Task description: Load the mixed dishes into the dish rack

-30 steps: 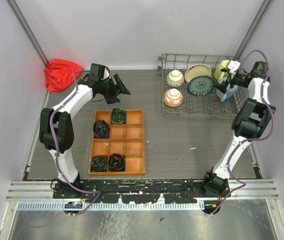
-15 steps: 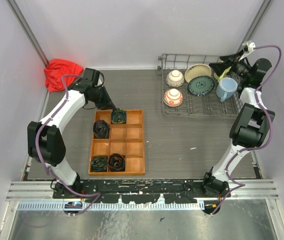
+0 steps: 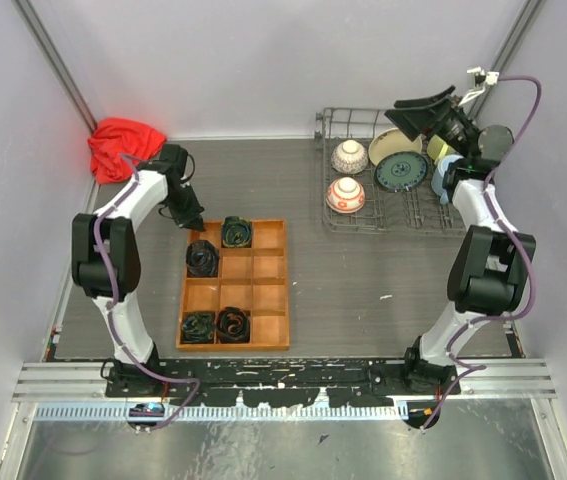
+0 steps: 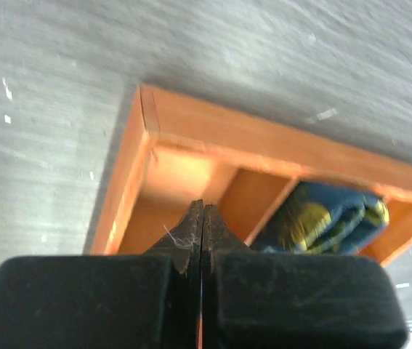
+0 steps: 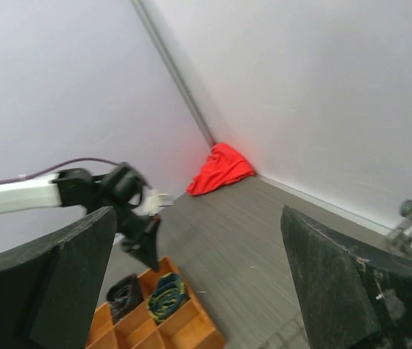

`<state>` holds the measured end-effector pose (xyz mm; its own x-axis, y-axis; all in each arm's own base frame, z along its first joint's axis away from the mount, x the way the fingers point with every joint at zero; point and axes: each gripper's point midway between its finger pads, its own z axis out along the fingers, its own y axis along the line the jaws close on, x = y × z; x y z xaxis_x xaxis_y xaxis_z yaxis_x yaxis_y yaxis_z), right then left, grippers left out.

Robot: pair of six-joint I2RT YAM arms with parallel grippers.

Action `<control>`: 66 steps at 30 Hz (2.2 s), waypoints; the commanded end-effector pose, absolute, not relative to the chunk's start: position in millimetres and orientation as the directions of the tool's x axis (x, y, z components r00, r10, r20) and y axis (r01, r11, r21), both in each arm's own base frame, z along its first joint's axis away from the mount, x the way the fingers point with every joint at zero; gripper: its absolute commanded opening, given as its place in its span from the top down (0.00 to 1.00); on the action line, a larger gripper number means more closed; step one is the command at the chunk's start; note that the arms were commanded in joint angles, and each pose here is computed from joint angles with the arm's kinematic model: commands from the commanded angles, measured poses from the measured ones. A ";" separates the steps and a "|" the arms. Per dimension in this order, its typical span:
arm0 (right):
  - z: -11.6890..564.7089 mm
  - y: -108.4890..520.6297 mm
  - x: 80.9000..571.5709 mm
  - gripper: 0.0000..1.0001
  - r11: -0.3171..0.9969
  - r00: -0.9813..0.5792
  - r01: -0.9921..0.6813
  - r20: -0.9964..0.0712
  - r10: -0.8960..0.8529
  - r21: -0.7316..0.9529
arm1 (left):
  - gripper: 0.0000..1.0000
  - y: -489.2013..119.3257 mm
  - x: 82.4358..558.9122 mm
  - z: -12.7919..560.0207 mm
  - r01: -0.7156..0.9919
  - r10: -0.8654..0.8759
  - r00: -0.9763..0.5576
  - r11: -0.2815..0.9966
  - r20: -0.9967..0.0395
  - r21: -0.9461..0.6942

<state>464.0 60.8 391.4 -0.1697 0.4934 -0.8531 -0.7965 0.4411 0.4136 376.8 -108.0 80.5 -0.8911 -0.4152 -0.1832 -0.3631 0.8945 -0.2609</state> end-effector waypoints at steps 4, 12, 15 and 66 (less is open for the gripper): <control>437.5 96.8 419.6 0.00 0.447 -0.095 -0.838 -0.890 0.446 0.314 | 1.00 -121.1 410.0 37.5 -0.340 -0.376 -0.920 0.907 -0.112 -0.248; 412.1 116.8 417.5 0.00 0.480 -0.159 -0.812 -0.917 0.366 0.332 | 1.00 -166.4 421.2 13.9 -0.346 -0.381 -0.923 0.877 -0.045 -0.335; 395.6 122.5 421.9 0.00 0.499 -0.187 -0.798 -0.926 0.327 0.338 | 1.00 -190.2 441.5 12.5 -0.383 -0.431 -0.902 0.817 -0.015 -0.431; 309.7 91.5 319.1 0.00 0.920 -0.398 -0.236 -0.895 0.204 0.314 | 0.02 -73.8 353.4 297.1 -0.104 -0.449 -0.341 0.891 -0.826 -0.442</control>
<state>343.3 130.2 329.8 -0.4053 0.1780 -0.8967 -0.4335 0.8261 0.3600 390.7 -122.3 326.2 -0.3956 -0.4909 -0.7763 0.0677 0.8273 -0.5576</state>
